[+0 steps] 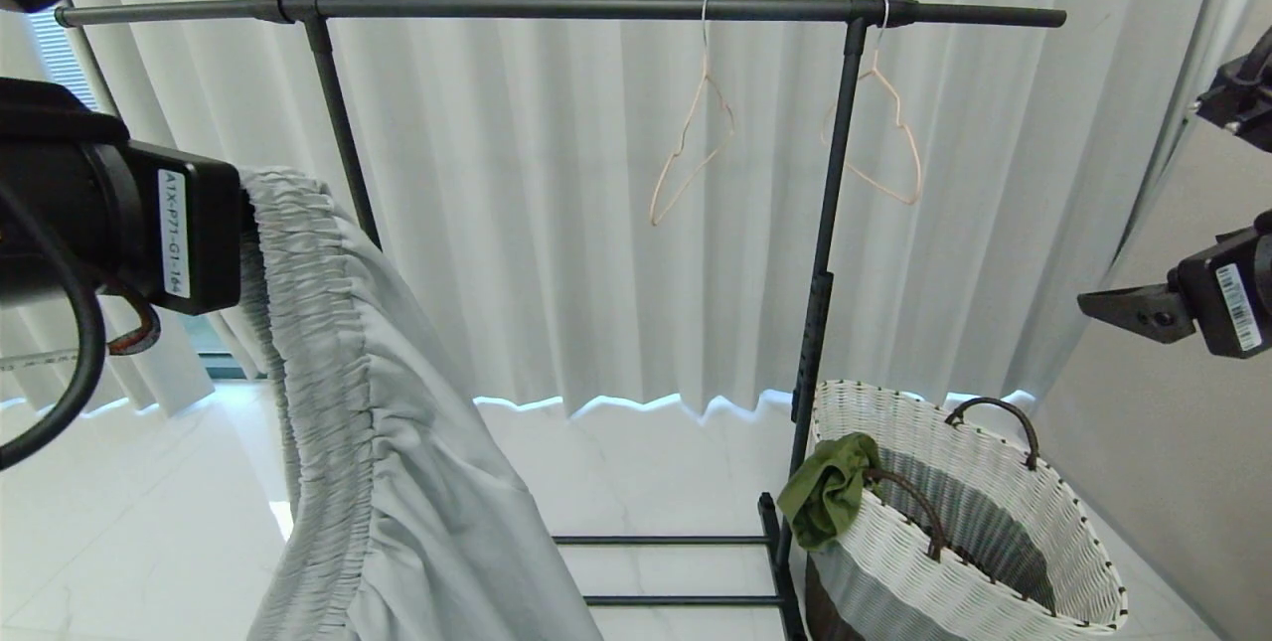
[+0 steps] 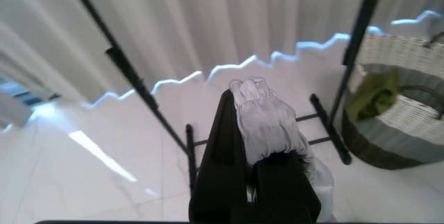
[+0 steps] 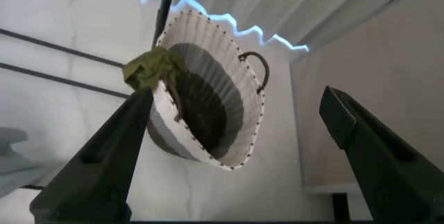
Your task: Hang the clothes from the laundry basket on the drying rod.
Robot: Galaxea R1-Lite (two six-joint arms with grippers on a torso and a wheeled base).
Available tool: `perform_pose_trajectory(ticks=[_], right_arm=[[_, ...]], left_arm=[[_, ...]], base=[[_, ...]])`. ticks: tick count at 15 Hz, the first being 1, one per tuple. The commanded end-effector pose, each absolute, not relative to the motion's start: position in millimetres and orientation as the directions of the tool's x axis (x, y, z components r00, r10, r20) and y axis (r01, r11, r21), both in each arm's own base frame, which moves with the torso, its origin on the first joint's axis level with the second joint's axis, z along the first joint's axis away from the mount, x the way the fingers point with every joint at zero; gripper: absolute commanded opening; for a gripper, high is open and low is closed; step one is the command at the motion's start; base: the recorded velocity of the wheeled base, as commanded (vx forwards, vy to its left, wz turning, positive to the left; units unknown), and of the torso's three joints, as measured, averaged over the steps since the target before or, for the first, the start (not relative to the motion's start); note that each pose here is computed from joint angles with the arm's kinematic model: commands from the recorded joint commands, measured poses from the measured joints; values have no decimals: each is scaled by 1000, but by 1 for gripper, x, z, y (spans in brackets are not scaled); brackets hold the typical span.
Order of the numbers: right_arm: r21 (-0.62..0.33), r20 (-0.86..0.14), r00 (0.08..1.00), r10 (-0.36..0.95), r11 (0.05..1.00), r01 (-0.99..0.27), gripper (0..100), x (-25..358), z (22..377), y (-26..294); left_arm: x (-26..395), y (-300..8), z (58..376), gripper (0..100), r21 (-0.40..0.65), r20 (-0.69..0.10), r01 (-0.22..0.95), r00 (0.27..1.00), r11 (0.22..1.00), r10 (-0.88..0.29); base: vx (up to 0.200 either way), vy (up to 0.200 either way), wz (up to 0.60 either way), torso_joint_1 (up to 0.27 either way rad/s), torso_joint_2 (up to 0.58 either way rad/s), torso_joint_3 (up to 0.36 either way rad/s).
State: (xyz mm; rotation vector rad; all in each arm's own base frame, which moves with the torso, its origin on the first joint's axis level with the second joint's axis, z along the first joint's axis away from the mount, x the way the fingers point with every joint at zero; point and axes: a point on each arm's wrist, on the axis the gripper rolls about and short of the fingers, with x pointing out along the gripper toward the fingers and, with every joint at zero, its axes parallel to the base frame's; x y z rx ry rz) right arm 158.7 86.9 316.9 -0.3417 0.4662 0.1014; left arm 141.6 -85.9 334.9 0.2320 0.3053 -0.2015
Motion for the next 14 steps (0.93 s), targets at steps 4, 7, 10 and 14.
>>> perform_pose_trajectory(ticks=[4, 7, 10, 14], right_arm=[[-240, -469, 883, 18, 959, -148, 100, 161, 315, 82], [-207, -472, 881, 19, 969, -131, 100, 162, 314, 81], [-157, -460, 887, 33, 981, -118, 100, 164, 315, 83], [-142, -449, 893, 36, 984, -111, 100, 165, 315, 83]], left_arm=[[148, -73, 328, 0, 202, -337, 151, 938, 968, -76], [145, -73, 329, 0, 201, -333, 158, 939, 967, -84], [143, -72, 329, 0, 236, -329, 167, 941, 957, -83], [139, -69, 326, 0, 311, -333, 193, 939, 931, -84]], base=[[0, 0, 0, 33, -123, -85], [0, 0, 0, 120, -411, -284], [0, 0, 0, 155, -456, -302], [0, 0, 0, 182, -483, -308]])
